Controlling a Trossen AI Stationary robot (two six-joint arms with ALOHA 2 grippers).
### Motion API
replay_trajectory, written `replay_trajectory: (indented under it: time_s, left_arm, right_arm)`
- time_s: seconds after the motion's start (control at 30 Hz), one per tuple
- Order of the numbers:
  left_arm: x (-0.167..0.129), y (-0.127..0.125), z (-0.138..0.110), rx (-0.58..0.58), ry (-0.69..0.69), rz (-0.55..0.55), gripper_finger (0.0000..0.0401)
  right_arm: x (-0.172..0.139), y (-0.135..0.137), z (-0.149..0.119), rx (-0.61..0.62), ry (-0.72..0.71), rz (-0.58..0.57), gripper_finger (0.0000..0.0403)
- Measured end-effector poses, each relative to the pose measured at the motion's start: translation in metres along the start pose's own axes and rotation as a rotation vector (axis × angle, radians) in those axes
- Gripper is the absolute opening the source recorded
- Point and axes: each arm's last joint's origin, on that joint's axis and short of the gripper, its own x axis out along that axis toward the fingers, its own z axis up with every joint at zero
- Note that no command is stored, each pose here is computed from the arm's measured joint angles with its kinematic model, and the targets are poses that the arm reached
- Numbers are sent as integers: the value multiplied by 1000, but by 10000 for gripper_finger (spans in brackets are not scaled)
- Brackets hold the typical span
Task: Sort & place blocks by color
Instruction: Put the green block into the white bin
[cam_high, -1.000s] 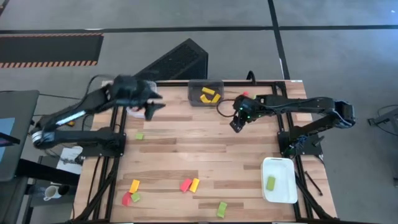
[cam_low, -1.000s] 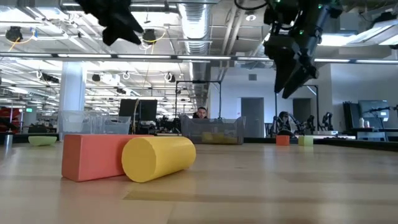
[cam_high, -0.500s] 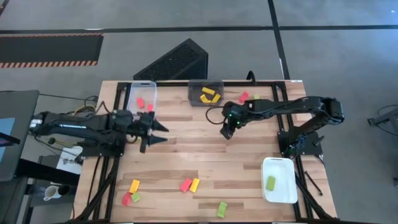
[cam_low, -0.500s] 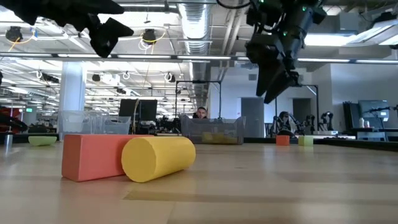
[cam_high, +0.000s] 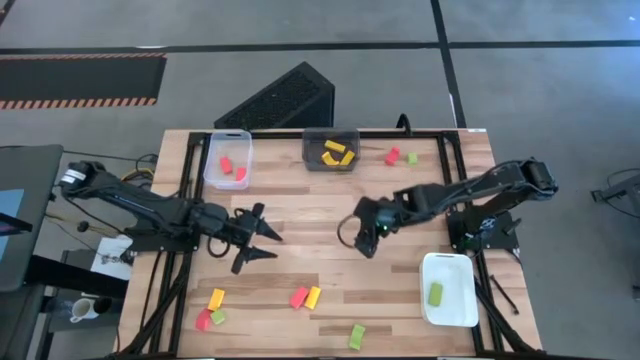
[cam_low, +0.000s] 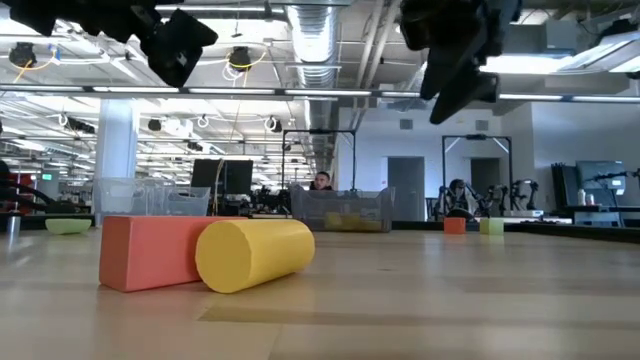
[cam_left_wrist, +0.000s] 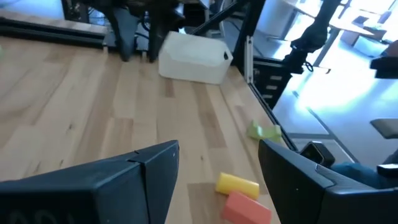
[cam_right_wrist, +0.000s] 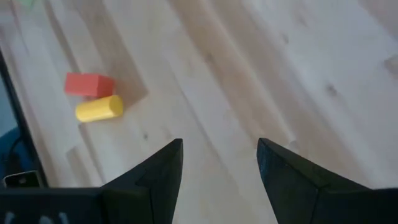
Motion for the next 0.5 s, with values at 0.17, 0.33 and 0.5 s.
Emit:
replay_trajectory:
  time_s: [0.17, 0.33, 0.5]
  left_arm:
    - [1, -1, 7, 37, -17, 0, 203]
    - [-1, -4, 19, 74, -43, 5, 203]
    - [-2, -6, 27, 92, -49, 6, 203]
  right_arm:
    - [-2, 18, -18, 23, 24, 29, 227]
    - [-4, 34, -36, 53, 54, 65, 227]
    - [-6, 54, -55, 169, 83, 122, 227]
